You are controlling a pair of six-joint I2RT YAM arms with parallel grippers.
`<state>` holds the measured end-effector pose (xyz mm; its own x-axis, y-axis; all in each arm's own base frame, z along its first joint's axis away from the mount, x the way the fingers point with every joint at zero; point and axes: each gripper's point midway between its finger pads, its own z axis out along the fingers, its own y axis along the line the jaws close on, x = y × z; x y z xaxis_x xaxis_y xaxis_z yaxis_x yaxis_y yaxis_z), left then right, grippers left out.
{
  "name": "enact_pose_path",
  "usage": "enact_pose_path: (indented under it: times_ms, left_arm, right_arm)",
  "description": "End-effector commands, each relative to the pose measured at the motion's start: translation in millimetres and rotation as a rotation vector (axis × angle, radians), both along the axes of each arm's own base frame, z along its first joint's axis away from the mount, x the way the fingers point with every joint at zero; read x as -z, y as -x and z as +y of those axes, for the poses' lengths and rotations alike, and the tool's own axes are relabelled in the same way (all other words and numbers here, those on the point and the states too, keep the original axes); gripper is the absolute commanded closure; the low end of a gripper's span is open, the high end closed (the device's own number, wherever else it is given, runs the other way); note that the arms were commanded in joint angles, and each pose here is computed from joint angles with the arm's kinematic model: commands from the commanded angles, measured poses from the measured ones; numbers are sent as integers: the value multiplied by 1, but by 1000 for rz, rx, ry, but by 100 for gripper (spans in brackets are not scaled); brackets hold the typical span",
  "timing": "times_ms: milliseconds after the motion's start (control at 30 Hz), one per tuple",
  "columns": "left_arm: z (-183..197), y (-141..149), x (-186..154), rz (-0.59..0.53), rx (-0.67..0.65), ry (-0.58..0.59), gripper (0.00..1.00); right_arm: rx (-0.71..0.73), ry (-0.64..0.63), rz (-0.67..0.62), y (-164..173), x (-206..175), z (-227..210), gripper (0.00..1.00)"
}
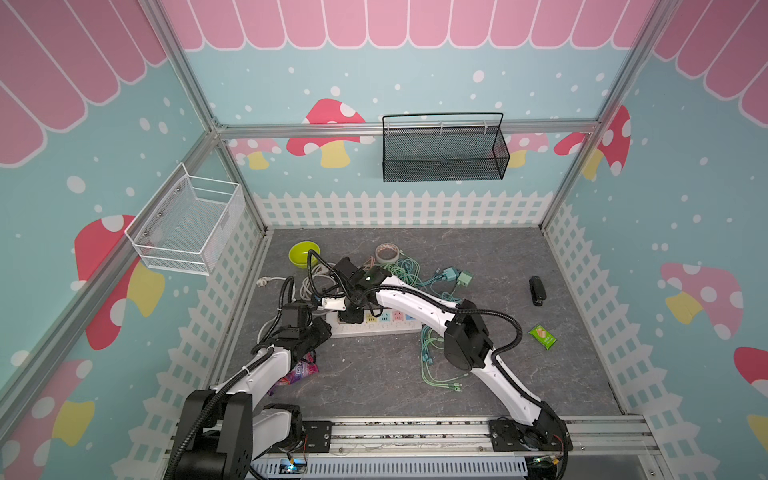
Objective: Insert plugs into power strip
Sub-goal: Insert the plug into the socket.
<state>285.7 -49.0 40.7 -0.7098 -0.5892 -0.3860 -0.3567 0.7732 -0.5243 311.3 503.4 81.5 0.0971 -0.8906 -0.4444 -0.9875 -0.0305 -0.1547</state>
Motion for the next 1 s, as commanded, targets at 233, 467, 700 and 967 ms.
enact_pose_path:
  times_ms: [233,467,700,967]
  left_arm:
    - [-5,10,-1,-8,-2,48,75]
    - [-4,10,-5,-21,-7,45,75]
    - [-8,8,-16,-53,5,66,74]
    - [-7,10,-32,-81,0,68,73]
  right_arm:
    - [-29,192,70,9,94,-23,94]
    - [-3,155,87,8,83,-18,91]
    - [23,0,104,3,27,-2,88]
    - [33,-91,112,3,-11,4,74]
